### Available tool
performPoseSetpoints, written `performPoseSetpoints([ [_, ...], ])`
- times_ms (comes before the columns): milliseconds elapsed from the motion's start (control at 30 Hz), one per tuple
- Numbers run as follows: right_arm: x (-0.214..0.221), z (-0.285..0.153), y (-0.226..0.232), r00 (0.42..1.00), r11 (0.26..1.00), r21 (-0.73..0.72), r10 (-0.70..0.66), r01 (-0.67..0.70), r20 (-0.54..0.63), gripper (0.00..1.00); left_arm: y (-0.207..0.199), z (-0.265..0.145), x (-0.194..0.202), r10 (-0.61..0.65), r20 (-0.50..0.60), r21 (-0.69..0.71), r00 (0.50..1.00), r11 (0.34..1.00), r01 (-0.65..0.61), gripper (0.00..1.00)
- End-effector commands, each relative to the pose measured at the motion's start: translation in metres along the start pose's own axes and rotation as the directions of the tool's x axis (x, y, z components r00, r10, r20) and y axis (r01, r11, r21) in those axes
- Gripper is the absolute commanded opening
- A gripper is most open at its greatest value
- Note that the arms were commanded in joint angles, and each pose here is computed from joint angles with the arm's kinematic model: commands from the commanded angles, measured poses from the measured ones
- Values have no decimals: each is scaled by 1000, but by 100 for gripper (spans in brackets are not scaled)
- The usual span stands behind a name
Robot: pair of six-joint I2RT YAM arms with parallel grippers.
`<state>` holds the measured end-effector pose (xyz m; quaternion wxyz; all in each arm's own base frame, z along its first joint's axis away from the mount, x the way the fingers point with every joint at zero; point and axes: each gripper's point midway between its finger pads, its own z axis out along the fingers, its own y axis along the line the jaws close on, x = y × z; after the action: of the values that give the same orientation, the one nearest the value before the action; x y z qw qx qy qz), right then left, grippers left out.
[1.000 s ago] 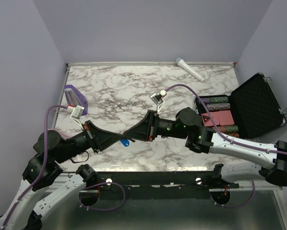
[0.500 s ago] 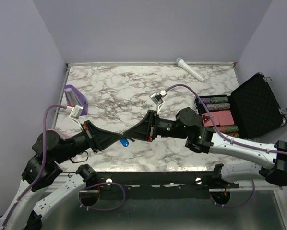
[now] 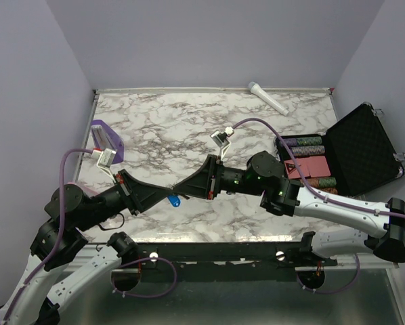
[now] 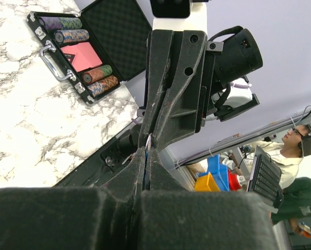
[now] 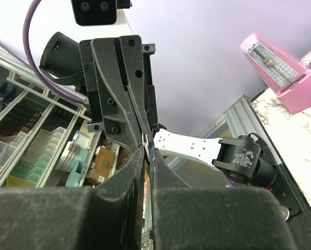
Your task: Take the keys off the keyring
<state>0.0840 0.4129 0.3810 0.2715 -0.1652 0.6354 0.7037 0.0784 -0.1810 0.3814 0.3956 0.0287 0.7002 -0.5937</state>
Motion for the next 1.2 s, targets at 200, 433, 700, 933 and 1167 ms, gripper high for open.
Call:
performPoseSetpoints([
  [200,13,4,3,999,1000,-11,-21,20,-48,1,-6,2,-8,28,21,13,999,1000,-29,0],
  [433,12,-3,-2,998,999,40,-25,27,-49,1,-5,-2,-7,71,-5,-17,997,997,-71,48],
  [700,2,-26,-25,997,959,275,-56,67,-49,1,-8,-22,-27,165,35,-127,986,979,-159,95],
  [933,11,-50,-44,998,917,399,1,21,-55,1,1,-20,-27,189,34,-155,981,971,-181,95],
  [1167,17,-82,-62,999,881,472,33,-30,3,1,9,-13,-28,231,3,-181,973,957,-226,94],
])
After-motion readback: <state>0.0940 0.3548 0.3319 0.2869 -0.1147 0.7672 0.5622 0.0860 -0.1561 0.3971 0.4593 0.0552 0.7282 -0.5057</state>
